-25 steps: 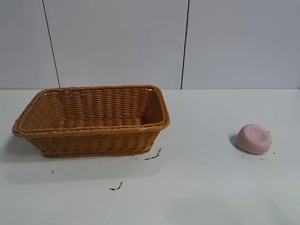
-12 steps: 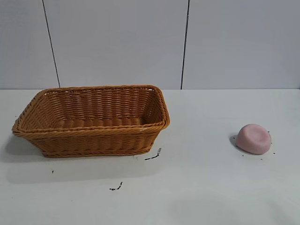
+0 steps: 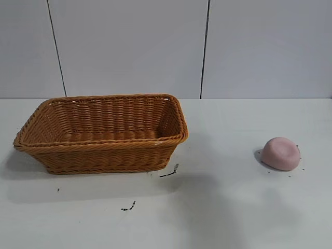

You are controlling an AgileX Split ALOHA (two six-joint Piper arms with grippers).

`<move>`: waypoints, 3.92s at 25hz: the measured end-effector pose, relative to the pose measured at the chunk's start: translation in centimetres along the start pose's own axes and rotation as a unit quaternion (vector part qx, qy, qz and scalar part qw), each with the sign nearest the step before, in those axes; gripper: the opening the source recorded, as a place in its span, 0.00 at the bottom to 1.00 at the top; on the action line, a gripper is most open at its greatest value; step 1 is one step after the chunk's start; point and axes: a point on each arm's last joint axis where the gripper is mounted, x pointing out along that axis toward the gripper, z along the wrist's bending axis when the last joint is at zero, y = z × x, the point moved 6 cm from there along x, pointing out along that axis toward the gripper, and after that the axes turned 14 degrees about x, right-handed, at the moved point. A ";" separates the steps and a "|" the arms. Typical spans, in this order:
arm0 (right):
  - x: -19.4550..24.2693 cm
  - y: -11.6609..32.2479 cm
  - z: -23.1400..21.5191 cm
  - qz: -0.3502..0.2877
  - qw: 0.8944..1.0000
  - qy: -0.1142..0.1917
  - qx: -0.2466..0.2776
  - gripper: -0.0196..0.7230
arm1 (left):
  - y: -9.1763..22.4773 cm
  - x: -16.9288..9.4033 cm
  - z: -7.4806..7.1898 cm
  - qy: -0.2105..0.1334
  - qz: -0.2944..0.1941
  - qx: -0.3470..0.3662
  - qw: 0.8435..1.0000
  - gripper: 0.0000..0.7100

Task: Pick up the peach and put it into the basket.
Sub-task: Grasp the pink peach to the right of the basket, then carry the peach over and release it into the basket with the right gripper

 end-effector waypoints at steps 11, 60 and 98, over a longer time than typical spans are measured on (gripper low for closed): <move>12.5 -3.0 1.6 0.135 0.990 0.025 -0.021 0.96 | 0.0 0.0 0.0 0.000 0.000 0.000 1.000 0.98; 4.7 -11.8 13.6 0.005 0.993 -0.036 -0.109 0.06 | 0.0 0.0 0.0 0.000 0.000 0.000 1.000 0.98; 17.3 1.4 31.1 0.067 0.954 -0.110 -0.271 0.95 | 0.0 0.0 0.0 0.000 0.000 0.000 1.000 0.98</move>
